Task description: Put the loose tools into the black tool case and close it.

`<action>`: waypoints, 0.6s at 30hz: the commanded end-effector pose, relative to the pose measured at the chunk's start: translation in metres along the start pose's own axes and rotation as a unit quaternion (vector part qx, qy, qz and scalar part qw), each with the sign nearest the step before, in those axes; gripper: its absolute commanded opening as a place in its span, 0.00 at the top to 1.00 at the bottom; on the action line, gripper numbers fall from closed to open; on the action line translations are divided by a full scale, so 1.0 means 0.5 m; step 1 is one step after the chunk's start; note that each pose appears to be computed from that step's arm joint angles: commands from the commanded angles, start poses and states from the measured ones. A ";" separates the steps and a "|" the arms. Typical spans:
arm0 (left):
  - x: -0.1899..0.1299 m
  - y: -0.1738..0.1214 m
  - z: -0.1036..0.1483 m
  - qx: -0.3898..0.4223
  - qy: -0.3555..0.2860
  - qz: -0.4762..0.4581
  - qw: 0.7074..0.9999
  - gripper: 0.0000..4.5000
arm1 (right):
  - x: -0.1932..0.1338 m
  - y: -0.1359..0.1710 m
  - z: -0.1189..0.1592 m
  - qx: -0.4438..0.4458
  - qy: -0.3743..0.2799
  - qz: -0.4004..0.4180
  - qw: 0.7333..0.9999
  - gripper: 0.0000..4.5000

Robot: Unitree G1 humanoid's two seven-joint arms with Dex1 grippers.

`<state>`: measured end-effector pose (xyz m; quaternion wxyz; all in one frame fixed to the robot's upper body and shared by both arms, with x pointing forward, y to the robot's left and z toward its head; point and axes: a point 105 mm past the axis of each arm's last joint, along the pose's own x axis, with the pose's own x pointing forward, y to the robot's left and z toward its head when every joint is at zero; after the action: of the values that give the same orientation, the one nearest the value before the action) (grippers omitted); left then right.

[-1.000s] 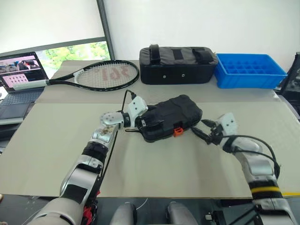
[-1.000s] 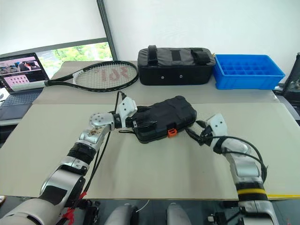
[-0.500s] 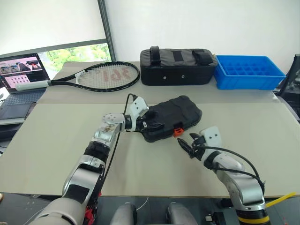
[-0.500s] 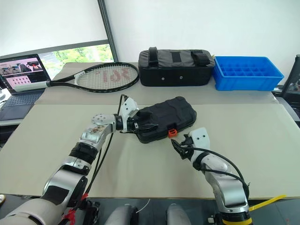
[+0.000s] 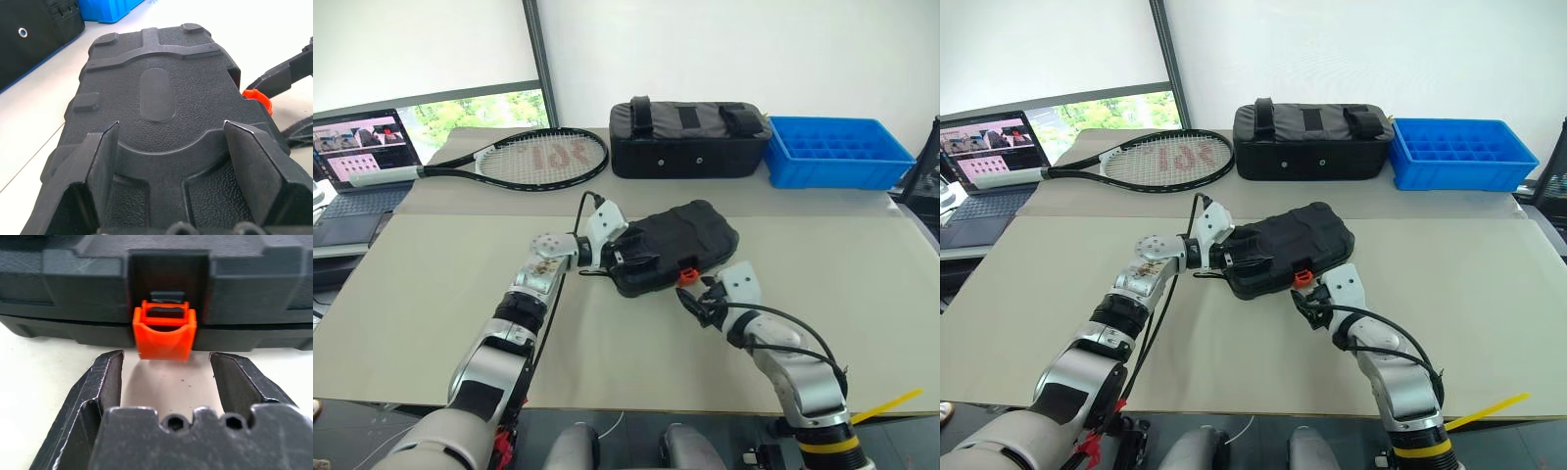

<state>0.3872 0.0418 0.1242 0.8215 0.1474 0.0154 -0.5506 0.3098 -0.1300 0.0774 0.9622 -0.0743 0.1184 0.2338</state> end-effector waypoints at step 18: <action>0.011 -0.010 -0.042 0.009 0.043 -0.001 0.999 0.19 | -0.008 0.005 0.049 -0.028 -0.043 0.007 0.999 0.72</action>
<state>0.3908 0.0413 0.1248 0.8245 0.1589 0.0061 -0.5430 0.3107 -0.1311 0.0789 0.9620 -0.0803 0.1131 0.2352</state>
